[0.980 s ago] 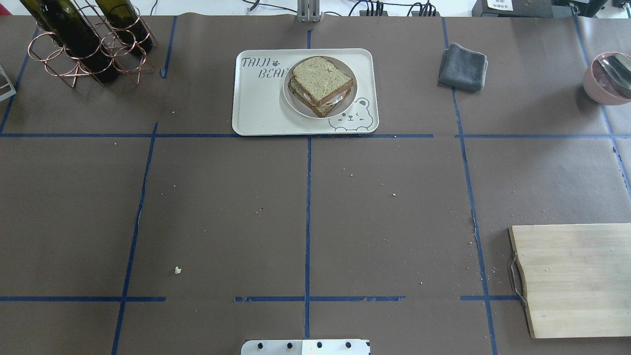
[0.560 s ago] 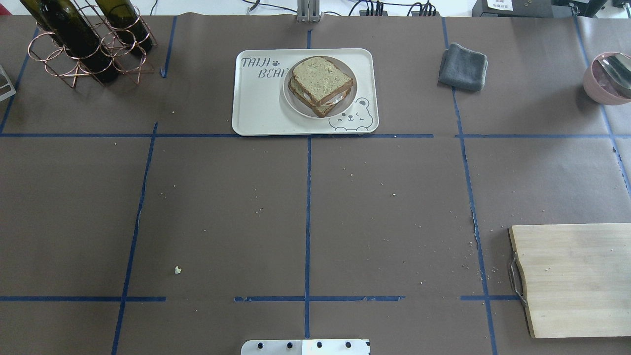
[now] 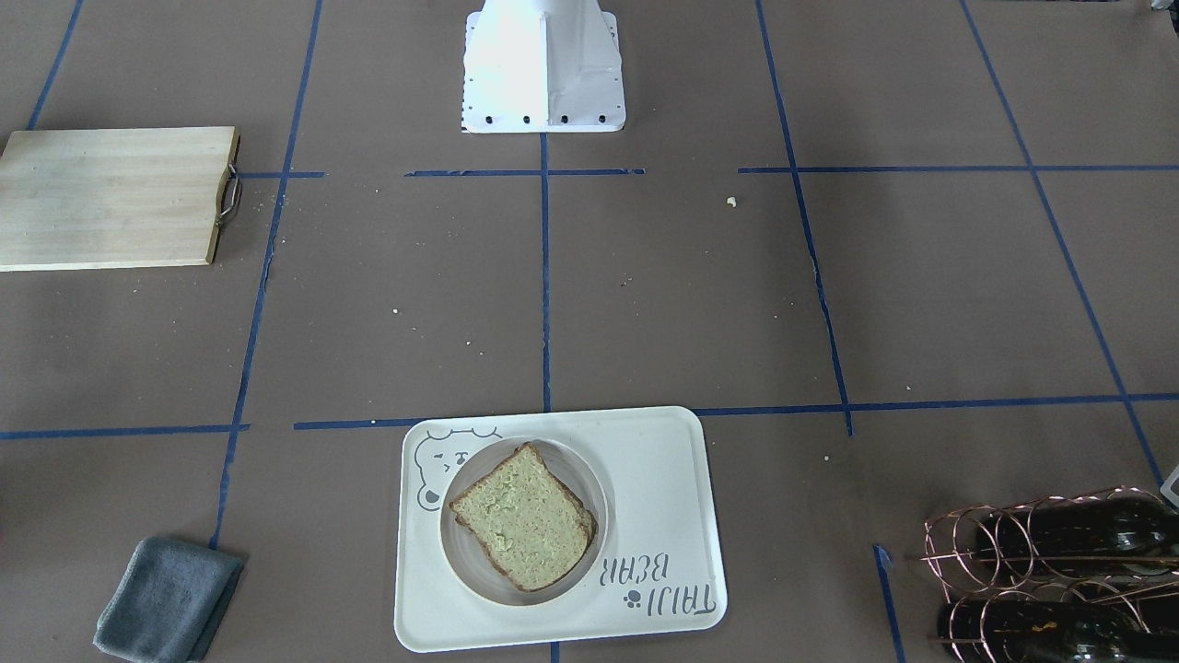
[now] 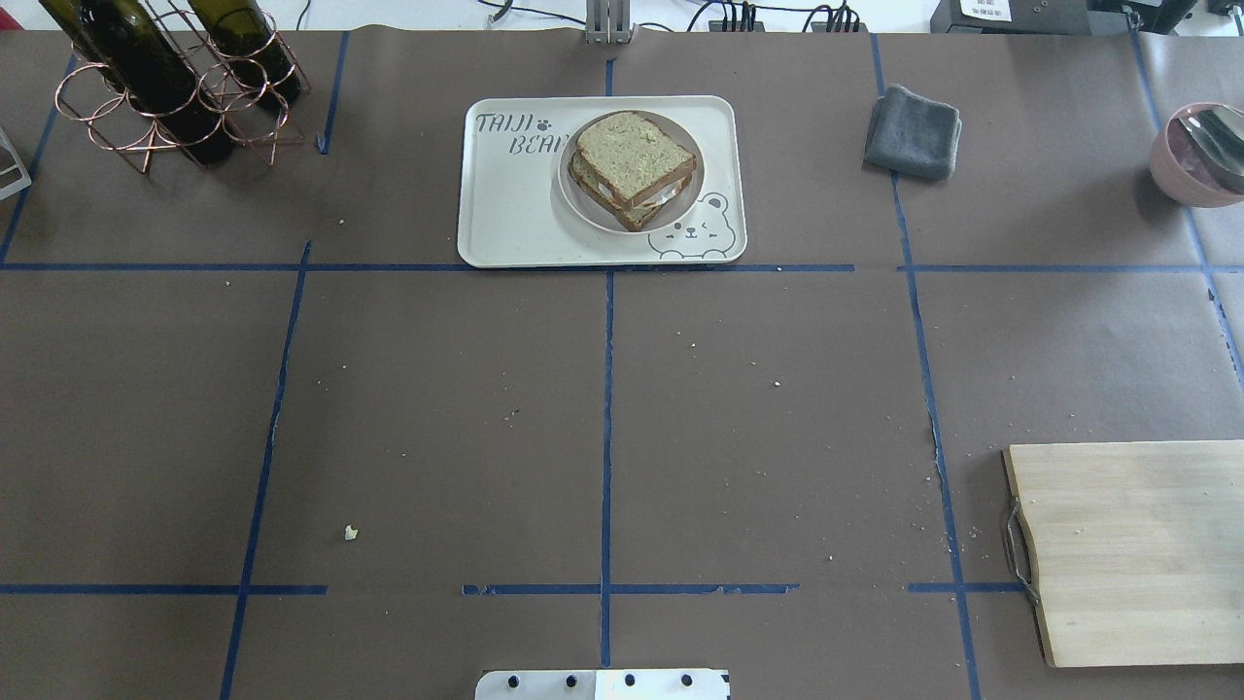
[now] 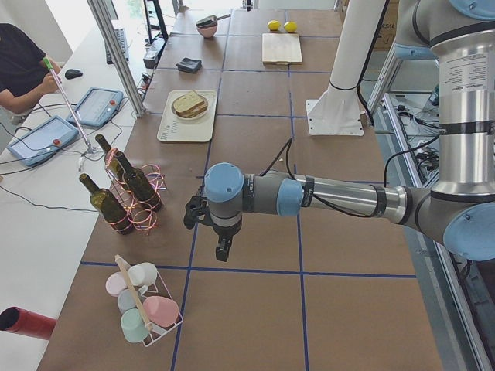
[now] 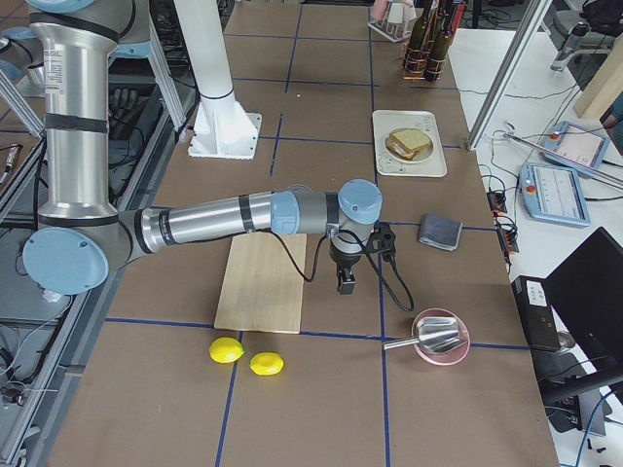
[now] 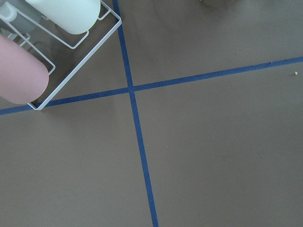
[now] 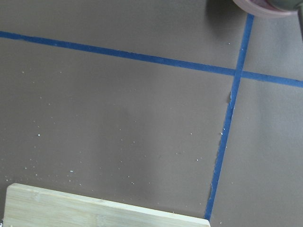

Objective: Make sandwich and place on tray

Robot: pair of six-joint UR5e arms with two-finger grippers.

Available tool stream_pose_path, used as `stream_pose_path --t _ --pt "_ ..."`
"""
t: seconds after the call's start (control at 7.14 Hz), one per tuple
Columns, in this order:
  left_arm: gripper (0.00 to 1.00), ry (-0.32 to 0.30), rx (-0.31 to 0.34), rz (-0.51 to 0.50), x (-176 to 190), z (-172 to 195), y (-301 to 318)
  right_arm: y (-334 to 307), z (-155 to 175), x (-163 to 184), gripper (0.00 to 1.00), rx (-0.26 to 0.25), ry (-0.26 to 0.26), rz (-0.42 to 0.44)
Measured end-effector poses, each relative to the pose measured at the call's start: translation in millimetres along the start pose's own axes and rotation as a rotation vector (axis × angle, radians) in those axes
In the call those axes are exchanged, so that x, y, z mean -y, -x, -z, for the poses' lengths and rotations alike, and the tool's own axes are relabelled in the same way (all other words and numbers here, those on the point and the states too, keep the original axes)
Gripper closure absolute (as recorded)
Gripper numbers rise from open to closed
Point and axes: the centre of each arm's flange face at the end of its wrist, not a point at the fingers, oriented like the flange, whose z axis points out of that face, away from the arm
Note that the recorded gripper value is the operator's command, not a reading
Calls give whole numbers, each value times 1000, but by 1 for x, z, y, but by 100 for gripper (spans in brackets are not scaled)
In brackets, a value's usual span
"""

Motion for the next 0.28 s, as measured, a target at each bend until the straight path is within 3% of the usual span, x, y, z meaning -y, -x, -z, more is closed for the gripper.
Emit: stream_pose_path --t 0.28 --pt "0 17 -1 17 4 -9 9 -16 -4 -11 0 -9 9 -9"
